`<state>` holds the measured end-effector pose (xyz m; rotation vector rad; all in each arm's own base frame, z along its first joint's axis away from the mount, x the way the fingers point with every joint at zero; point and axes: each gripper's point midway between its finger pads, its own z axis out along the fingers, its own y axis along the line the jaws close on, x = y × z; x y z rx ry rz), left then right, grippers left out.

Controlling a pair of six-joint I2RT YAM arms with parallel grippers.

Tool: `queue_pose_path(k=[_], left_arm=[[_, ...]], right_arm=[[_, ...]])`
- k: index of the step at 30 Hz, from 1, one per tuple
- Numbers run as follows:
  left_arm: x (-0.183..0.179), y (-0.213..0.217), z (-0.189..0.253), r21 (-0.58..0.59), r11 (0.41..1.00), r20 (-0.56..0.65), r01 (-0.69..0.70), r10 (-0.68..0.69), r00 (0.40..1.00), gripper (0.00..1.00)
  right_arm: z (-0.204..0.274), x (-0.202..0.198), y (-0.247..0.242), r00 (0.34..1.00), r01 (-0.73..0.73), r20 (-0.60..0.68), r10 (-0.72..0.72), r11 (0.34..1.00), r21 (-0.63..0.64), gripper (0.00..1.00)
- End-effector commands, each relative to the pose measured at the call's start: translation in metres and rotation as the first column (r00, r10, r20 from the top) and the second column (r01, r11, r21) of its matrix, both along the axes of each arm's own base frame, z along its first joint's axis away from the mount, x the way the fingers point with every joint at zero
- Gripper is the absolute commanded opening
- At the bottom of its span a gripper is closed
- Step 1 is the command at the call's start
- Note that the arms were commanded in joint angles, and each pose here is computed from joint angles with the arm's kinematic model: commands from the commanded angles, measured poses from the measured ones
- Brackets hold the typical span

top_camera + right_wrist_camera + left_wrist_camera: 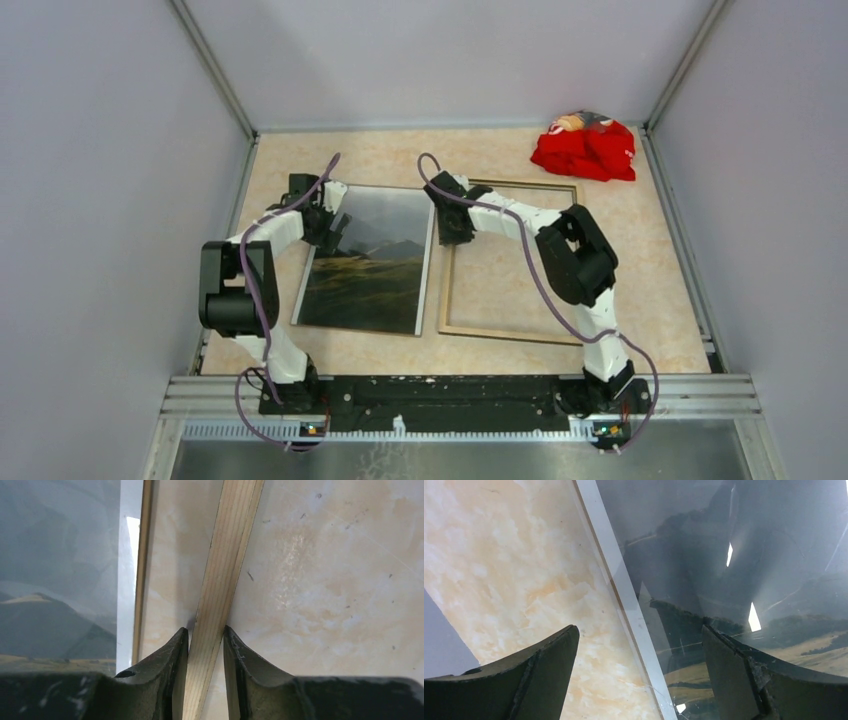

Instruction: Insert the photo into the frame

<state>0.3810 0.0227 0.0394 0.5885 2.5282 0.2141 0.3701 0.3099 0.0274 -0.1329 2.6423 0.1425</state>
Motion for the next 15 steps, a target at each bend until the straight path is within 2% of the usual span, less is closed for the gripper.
queue_pose_path(k=[1,6,15], left_arm=[[0.001,0.011,-0.003,0.066,0.998,0.004,-0.009,0.008,1.000,0.98],[0.003,-0.003,0.017,-0.011,1.000,0.019,0.007,-0.007,1.000,0.98],[0.004,-0.032,0.061,-0.160,0.985,0.042,0.065,-0.059,0.997,0.99]], right_arm=[[0.017,-0.014,0.000,0.995,-0.096,0.019,0.096,0.995,0.012,0.24],[0.014,-0.029,-0.004,0.982,-0.188,0.001,0.188,0.982,0.022,0.22],[0.014,-0.031,-0.004,0.984,-0.180,0.001,0.180,0.983,0.031,0.22]])
